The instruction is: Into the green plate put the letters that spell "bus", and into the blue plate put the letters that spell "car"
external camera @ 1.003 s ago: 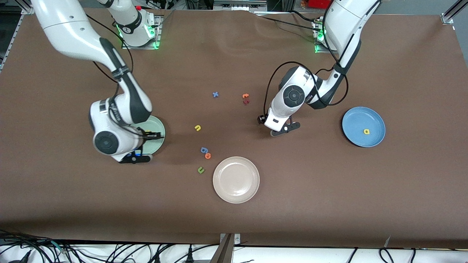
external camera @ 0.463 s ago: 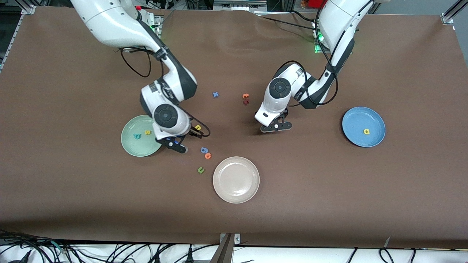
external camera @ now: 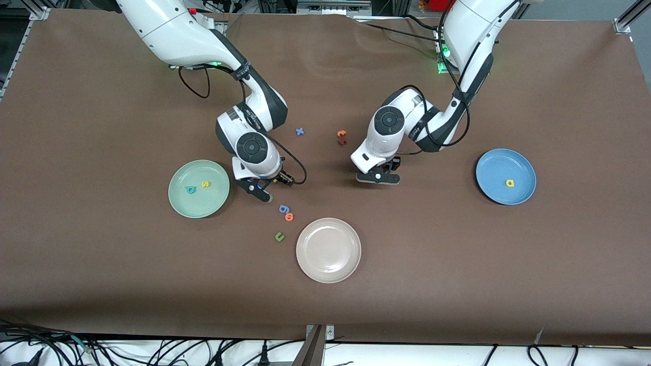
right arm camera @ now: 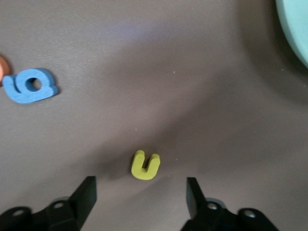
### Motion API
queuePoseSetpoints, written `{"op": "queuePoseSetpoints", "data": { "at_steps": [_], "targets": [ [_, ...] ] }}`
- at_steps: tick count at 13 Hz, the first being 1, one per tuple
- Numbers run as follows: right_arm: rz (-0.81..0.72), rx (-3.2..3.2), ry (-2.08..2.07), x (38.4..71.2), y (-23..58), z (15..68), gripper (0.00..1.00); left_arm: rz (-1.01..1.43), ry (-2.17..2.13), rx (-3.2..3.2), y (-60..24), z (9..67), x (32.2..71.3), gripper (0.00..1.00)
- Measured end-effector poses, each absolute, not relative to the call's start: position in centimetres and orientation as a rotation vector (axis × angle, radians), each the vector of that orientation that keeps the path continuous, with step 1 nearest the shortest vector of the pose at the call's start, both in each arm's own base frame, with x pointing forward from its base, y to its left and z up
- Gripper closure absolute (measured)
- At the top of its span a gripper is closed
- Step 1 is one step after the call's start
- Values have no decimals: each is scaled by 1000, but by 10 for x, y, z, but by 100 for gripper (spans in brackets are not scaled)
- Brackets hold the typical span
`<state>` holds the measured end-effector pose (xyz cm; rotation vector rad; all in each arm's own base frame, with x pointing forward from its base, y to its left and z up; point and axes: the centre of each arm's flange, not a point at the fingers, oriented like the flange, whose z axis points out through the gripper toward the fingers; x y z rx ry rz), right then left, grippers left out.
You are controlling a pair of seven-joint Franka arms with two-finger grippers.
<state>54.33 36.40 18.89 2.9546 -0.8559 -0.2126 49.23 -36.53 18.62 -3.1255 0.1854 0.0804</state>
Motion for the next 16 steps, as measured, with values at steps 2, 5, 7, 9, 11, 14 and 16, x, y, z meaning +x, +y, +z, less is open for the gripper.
{"op": "queuePoseSetpoints", "data": {
  "at_steps": [2, 5, 7, 9, 11, 14, 16],
  "targets": [
    [-196, 2962, -868, 540, 357, 178, 23, 73, 293, -3124, -366, 186, 493, 29],
    [-171, 2971, -883, 540, 351, 172, 28, 55, 475, -3095, -364, 184, 494, 29],
    [-163, 2978, -885, 541, 351, 173, 39, 25, 567, -3044, -361, 180, 494, 31],
    [-154, 2985, -888, 542, 352, 175, 59, 27, 589, -3030, -359, 176, 494, 32],
    [-140, 2988, -888, 544, 351, 182, 73, 34, 596, -3028, -359, 172, 493, 34],
    [-129, 2949, -792, 553, 346, 196, 73, 25, 601, -3034, -359, 170, 493, 35],
    [-139, 2921, -697, 569, 333, 223, 73, 22, 603, -3035, -360, 170, 493, 37]
  ]
}}
